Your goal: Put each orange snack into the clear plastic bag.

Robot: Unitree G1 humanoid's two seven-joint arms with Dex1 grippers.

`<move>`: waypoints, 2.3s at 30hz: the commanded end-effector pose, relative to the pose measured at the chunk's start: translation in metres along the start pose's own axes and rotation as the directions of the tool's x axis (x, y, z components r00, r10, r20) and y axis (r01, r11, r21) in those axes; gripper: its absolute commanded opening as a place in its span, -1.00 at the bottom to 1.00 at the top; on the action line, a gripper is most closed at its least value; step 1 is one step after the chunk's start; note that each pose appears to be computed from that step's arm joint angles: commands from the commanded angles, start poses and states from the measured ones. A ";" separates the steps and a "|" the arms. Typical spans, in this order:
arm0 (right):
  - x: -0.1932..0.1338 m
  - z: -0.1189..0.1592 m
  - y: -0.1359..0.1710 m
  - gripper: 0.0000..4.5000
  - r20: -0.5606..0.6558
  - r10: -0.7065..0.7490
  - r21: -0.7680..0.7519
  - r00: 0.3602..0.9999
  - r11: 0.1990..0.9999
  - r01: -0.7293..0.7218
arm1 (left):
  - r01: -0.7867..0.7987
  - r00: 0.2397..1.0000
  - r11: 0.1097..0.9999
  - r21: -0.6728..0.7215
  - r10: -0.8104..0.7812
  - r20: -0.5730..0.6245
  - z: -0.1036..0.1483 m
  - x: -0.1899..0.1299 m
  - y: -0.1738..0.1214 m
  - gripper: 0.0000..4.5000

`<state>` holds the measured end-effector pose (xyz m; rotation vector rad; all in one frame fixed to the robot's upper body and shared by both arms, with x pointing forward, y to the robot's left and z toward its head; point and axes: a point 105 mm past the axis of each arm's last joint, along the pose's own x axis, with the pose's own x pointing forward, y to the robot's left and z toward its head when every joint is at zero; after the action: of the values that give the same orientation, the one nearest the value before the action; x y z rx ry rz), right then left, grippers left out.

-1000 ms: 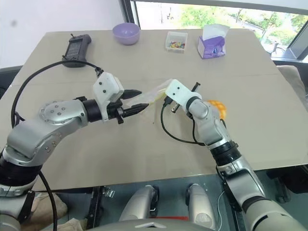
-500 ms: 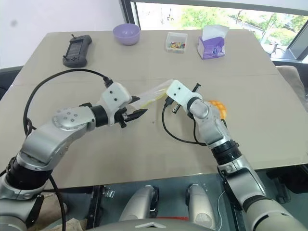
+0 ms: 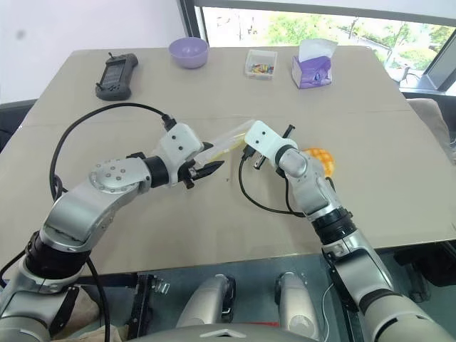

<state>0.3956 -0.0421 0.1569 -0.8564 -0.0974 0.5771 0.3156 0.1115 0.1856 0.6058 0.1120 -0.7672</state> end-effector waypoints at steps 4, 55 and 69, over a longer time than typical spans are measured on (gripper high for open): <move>-0.002 0.015 -0.006 -1.00 0.053 -0.031 -0.013 0.998 0.999 0.032 | -0.003 1.000 0.999 0.041 0.002 0.012 0.006 0.002 0.001 -0.98; -0.017 0.068 0.025 -0.99 0.279 0.106 0.298 0.954 0.935 -0.191 | -0.035 0.973 0.967 0.254 -0.025 0.230 -0.014 0.007 0.044 -1.00; -0.021 0.073 0.022 -0.99 0.306 0.123 0.310 0.944 0.925 -0.221 | -0.022 0.975 0.963 0.268 -0.038 0.218 -0.018 0.007 0.038 -1.00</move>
<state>0.3500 0.0054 0.1699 -0.4487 -0.0993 0.8459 0.3529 0.1419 0.1737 0.7453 -0.1420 -0.8605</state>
